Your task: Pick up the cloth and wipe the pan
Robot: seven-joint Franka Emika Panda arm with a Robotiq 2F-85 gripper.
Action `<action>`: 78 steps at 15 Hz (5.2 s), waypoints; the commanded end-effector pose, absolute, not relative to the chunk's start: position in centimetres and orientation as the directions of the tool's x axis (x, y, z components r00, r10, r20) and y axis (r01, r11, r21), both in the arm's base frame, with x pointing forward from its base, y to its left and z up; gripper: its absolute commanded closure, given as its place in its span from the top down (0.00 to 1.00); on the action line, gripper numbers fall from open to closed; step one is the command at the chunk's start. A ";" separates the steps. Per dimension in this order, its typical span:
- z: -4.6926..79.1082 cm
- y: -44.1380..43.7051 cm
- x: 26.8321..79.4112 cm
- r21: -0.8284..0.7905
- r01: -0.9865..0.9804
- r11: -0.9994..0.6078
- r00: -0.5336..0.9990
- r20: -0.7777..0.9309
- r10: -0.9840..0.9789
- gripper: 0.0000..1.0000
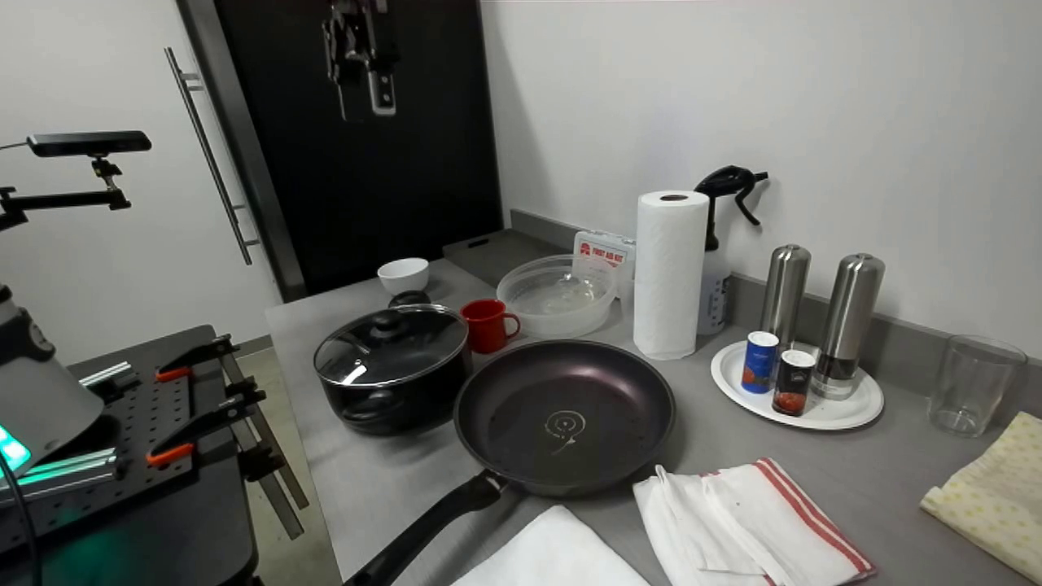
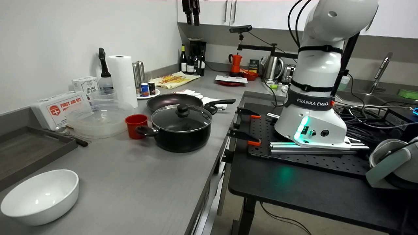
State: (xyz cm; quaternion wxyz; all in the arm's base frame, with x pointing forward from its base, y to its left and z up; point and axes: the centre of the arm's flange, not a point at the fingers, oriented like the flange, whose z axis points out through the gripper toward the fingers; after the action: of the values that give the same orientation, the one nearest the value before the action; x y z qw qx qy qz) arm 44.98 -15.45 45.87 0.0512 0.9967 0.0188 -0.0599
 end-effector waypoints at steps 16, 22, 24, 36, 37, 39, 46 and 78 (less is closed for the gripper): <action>27.1 -38.4 54.3 -0.393 -0.461 -0.796 0.869 -0.019 -0.494 1.00; 22.7 -42.8 53.3 -0.491 -0.666 -0.562 0.691 -0.121 -0.713 1.00; 21.4 -43.8 52.7 -0.499 -0.726 -0.473 0.621 -0.179 -0.763 1.00; 14.4 -47.9 49.9 -0.340 -0.938 -0.071 0.209 -0.390 -0.897 1.00; 14.0 -48.2 49.6 -0.321 -0.946 -0.045 0.178 -0.398 -0.900 1.00; 13.2 -49.0 49.0 -0.288 -0.958 0.014 0.111 -0.415 -0.903 1.00; 10.9 -51.3 47.4 -0.147 -0.976 0.159 -0.084 -0.422 -0.903 1.00; 4.6 -52.1 41.4 0.056 -0.977 0.207 -0.213 -0.382 -0.899 1.00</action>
State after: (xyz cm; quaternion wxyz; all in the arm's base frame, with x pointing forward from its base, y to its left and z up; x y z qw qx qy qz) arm 40.78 -52.08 3.16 -0.1399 0.5946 -0.7746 -0.1641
